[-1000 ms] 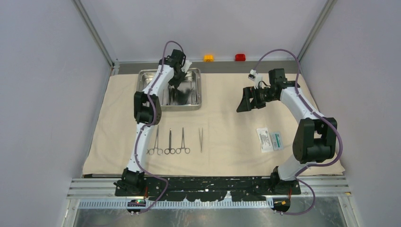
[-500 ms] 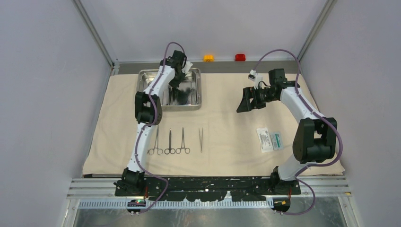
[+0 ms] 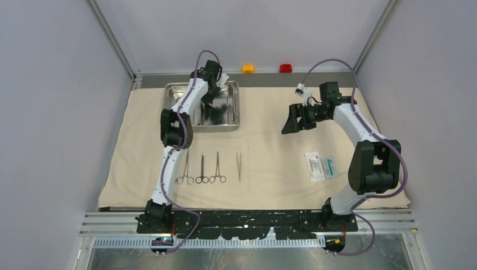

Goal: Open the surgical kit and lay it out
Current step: Pick up the medical item from the container.

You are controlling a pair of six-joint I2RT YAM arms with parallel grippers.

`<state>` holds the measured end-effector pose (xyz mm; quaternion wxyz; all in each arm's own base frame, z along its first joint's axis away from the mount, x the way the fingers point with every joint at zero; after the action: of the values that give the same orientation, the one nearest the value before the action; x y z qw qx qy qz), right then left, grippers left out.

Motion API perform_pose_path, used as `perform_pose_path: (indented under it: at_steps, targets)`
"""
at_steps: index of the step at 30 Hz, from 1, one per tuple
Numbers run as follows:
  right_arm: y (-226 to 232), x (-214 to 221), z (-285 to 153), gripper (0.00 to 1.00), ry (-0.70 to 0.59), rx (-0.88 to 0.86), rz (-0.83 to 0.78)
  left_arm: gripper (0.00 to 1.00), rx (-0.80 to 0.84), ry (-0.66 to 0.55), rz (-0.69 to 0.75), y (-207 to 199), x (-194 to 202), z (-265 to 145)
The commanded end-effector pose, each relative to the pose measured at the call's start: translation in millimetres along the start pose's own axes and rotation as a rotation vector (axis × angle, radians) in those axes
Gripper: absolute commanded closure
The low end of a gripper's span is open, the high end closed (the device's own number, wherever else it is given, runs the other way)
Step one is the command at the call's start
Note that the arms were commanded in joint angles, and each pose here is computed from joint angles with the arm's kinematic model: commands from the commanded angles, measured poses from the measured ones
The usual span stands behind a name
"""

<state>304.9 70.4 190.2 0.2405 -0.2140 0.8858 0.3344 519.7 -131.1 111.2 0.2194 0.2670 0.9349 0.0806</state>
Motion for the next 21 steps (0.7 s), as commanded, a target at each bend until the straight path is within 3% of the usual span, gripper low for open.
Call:
perform_pose_path:
  at_steps: [1,13,21]
  targets:
    - [3,-13,-4,0.08,-0.032,-0.014,-0.039,1.00,-0.029,-0.076,-0.001,12,-16,-23]
    - [3,-13,-4,0.08,-0.031,-0.016,-0.038,1.00,0.040,-0.296,-0.096,19,-46,-107]
    - [3,-14,-5,0.08,-0.032,-0.017,-0.039,1.00,0.064,-0.371,-0.127,21,-52,-144]
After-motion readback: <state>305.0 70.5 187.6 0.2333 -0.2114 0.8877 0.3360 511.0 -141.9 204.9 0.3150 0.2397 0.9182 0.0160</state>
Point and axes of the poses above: each gripper's point midway between its finger pads, its own z axis out along the fingers, its own y axis along the line the jaws close on, x = y × z, the point moved 8 cm from there along -z, back along the fingers, and after that the axes turned 3 degrees about -z, right-handed, at the moved point
